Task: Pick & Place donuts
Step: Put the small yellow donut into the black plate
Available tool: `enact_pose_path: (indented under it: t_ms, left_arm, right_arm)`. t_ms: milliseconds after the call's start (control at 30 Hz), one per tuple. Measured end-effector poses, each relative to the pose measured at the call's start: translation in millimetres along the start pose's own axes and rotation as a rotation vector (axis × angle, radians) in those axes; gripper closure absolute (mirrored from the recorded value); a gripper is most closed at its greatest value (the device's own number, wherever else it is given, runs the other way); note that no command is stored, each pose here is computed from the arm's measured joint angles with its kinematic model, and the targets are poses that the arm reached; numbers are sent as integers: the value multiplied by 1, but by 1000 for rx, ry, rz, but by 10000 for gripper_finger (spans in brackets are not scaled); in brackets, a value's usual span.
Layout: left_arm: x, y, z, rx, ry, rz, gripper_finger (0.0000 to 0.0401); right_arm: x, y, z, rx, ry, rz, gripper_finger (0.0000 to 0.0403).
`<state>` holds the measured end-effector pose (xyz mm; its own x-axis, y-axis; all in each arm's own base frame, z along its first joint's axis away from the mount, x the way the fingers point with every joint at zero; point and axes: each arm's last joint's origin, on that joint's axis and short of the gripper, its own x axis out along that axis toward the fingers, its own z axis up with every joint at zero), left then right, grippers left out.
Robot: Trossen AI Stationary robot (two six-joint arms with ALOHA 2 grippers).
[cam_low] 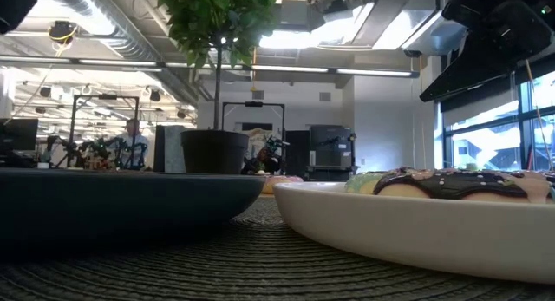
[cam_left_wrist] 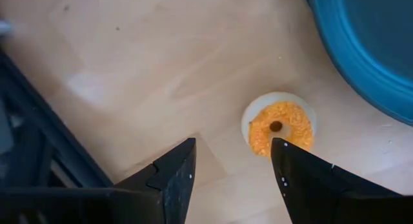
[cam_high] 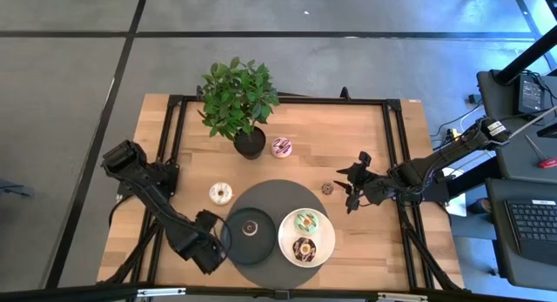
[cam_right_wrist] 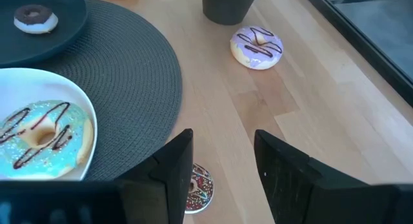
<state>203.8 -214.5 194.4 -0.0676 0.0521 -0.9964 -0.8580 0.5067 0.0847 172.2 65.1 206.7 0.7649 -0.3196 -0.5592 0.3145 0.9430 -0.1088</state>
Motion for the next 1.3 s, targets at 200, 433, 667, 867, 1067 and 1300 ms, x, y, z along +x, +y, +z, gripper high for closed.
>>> enact_pose_path:
  t_ms: [200,433,667,867,1067,1300]
  left_arm:
    - [6,-3,-1,24,16,-40,206]
    - [23,-2,-1,27,35,-83,225]
    - [33,2,1,28,34,-75,253]
    - [38,-2,0,42,48,-129,282]
    - [38,-2,0,56,52,-130,317]
    - [36,1,-3,69,164,-87,379]
  right_arm:
    - [0,0,0,3,-2,1,237]
    - [0,0,1,8,-10,4,237]
    - [0,0,1,6,-10,4,237]
    - [0,0,1,4,-10,4,237]
    - [0,0,1,-21,-10,3,237]
    - [0,0,1,-25,-10,3,237]
